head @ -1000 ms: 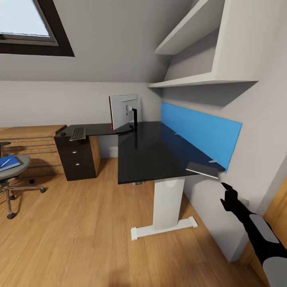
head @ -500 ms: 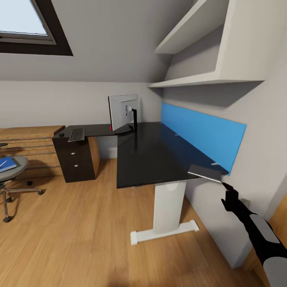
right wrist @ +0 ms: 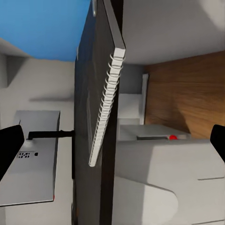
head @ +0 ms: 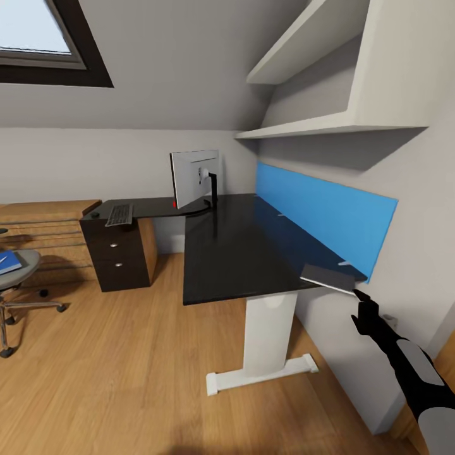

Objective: In the bedroom, organize the workspace by keeping the computer under the desk, ensuring the monitor is on the desk, placing the keyboard on the desk next to the monitor, placing the mouse on the desk next to the keyboard, moving the folder from the swivel chair onto the desk next to the mouse, stacking the notebook on top of the folder with the pen on top of the notebook, and positioning the swivel chair next to the desk.

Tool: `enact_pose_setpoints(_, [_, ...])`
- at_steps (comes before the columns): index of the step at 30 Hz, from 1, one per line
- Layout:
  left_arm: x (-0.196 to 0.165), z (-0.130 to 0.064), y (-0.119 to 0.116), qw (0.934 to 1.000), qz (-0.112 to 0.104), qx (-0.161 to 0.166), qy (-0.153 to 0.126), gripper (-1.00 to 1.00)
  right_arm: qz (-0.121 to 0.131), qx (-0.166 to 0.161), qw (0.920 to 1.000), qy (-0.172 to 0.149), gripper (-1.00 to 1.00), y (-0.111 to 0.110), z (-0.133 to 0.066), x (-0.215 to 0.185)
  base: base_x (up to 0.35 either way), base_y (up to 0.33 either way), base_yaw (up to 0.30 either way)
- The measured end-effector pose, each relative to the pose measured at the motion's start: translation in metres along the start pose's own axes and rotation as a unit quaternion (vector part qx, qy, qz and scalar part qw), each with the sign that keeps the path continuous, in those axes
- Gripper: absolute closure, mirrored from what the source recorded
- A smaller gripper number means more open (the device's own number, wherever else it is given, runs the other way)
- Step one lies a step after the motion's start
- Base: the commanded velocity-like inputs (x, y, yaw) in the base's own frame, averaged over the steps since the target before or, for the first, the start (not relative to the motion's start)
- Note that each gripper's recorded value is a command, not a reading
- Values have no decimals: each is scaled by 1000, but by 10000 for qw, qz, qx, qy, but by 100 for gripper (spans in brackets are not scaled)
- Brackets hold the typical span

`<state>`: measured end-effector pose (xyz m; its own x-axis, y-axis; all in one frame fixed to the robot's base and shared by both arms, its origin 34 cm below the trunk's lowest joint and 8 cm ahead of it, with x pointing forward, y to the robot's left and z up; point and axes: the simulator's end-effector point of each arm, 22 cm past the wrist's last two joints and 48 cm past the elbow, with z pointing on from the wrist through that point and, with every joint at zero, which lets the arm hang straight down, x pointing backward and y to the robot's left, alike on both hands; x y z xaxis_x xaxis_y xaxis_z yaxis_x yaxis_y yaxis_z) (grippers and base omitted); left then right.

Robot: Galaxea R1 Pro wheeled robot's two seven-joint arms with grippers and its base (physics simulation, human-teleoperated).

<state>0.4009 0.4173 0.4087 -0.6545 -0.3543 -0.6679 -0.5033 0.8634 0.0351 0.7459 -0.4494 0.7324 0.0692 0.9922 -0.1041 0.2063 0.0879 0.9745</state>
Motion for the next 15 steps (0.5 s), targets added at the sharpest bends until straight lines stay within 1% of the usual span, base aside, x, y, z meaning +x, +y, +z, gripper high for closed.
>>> enact_pose_setpoints(5, [0, 0, 0, 10000, 0, 1, 1, -100, -3, 0, 10000, -1, -100, 0, 0, 0, 23, 0, 0])
enact_pose_setpoints(7, [0, 0, 0, 10000, 0, -1, 1, -100, -4, 0, 10000, -3, -100, 0, 0, 0, 123, -10, 0])
enact_pose_setpoints(10, [0, 0, 0, 10000, -2, 0, 2, -100, -7, -1, 10000, -12, -100, 0, 0, -1, 224, -54, 0])
enact_pose_setpoints(15, [2, 0, 0, 10000, 3, -1, 19, -100, -13, 1, 10000, -99, -100, 0, 0, -5, 59, -15, 0])
